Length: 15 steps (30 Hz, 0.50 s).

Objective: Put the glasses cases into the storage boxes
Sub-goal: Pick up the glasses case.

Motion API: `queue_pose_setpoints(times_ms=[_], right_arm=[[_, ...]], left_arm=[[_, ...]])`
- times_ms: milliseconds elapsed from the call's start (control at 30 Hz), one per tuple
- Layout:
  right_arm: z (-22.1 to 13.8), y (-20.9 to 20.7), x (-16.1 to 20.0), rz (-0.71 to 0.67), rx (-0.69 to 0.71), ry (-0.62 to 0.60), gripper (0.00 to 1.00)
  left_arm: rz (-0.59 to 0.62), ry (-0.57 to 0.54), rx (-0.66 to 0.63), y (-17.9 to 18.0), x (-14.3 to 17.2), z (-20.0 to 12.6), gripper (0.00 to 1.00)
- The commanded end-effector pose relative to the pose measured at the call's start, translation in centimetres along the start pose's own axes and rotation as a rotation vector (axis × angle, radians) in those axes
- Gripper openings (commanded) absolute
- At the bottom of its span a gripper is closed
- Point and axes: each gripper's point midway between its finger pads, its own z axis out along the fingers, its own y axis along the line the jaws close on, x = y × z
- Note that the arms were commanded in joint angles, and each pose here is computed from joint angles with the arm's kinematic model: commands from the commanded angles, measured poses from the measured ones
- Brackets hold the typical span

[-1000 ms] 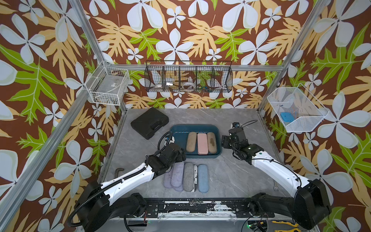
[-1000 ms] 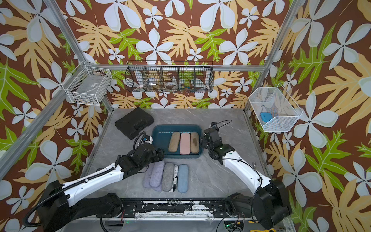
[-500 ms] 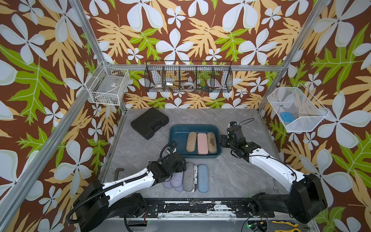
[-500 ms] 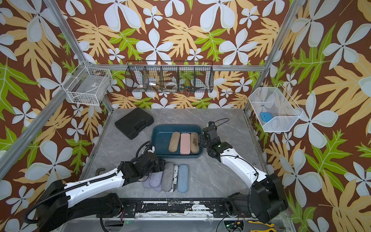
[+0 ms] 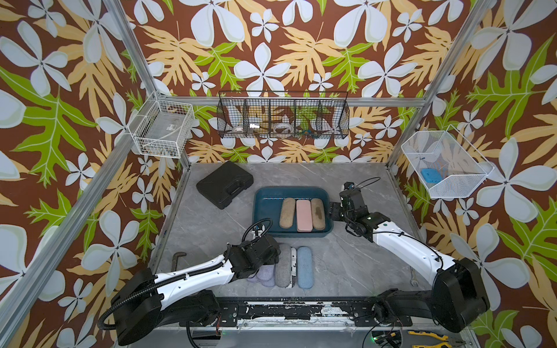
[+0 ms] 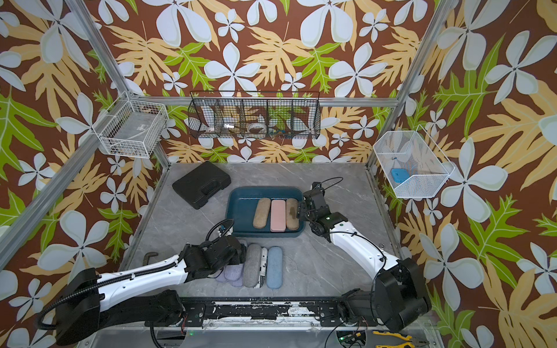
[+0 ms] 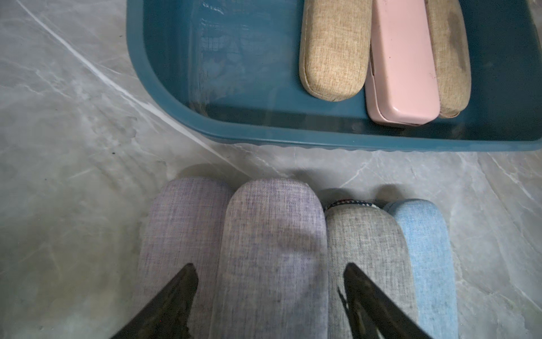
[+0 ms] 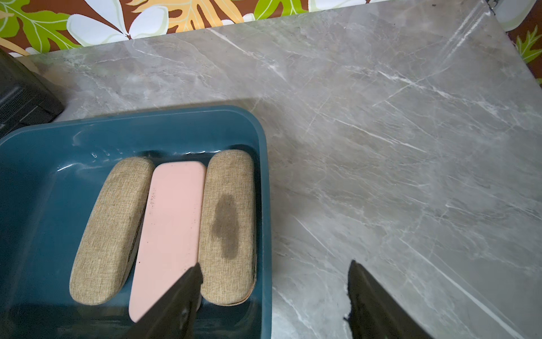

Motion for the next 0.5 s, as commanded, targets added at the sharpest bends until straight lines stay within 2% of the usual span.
queue_pose_setpoints(times_ms=[0, 467], right_arm=[[0.01, 0.25, -0.19, 0.018, -0.012, -0.008, 0.77], [-0.04, 0.14, 0.25, 0.028, -0.017, -0.007, 0.77]], left_arm=[[-0.001, 0.003, -0.03, 0.55, 0.34, 0.04, 0.79], [0.0, 0.022, -0.053, 0.83, 1.12, 0.61, 0.76]])
